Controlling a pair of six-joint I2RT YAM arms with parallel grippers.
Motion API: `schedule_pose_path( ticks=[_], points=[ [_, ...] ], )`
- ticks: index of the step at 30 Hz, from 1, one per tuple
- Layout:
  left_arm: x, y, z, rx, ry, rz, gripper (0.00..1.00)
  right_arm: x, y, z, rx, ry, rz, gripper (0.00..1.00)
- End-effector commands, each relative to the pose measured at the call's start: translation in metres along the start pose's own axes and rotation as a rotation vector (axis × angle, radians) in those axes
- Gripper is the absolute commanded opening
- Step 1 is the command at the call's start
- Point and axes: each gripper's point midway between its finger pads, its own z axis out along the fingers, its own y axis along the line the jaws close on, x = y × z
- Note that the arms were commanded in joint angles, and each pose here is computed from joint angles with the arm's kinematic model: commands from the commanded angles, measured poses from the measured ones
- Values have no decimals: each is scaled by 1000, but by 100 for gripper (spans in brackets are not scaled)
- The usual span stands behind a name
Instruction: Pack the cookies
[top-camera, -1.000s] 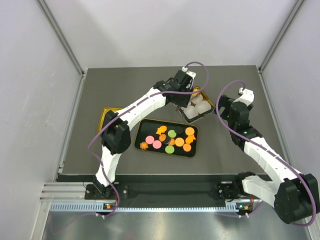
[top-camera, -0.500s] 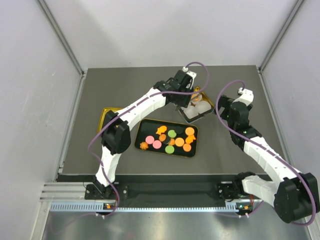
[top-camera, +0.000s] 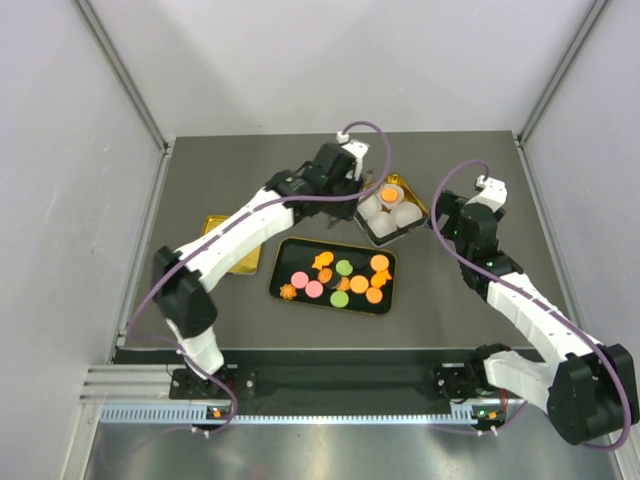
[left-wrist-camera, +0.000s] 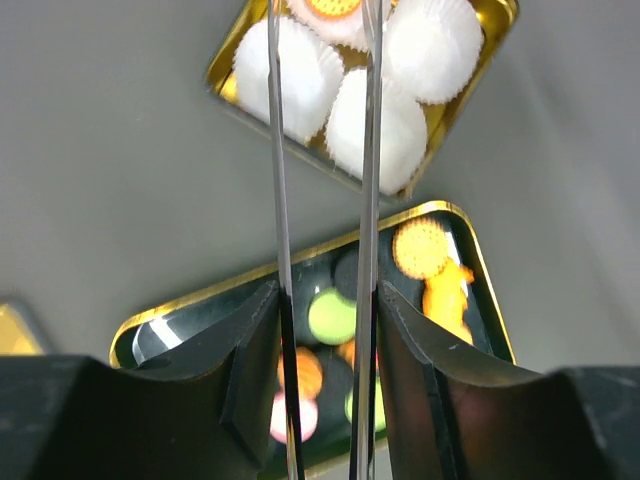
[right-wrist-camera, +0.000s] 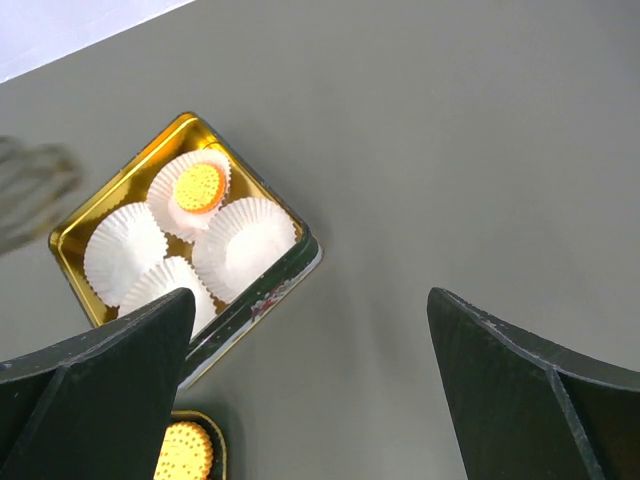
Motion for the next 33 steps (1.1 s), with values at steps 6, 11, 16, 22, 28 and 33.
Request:
schedule_pose_path(
  ticks=[6,11,16,22,28,33],
  points=[
    [52,23,-84,-20,4,-41,45,-2,6,5,-27,-2,16,100],
    [95,32,-105,-22,88,-35,46,1,6,7,-26,7,11,100],
    [121,32,-118,-2,136,-46,47,3,8,8,-32,16,10,100],
    [145,35,-127,5,197,-50,48,5,9,9,-38,23,7,100],
    [164,32,-132,31,249,-57,48,6,9,11,-37,27,7,100],
    [177,28,-132,57,290,-65,48,7,10,12,-38,33,4,100]
  ],
)
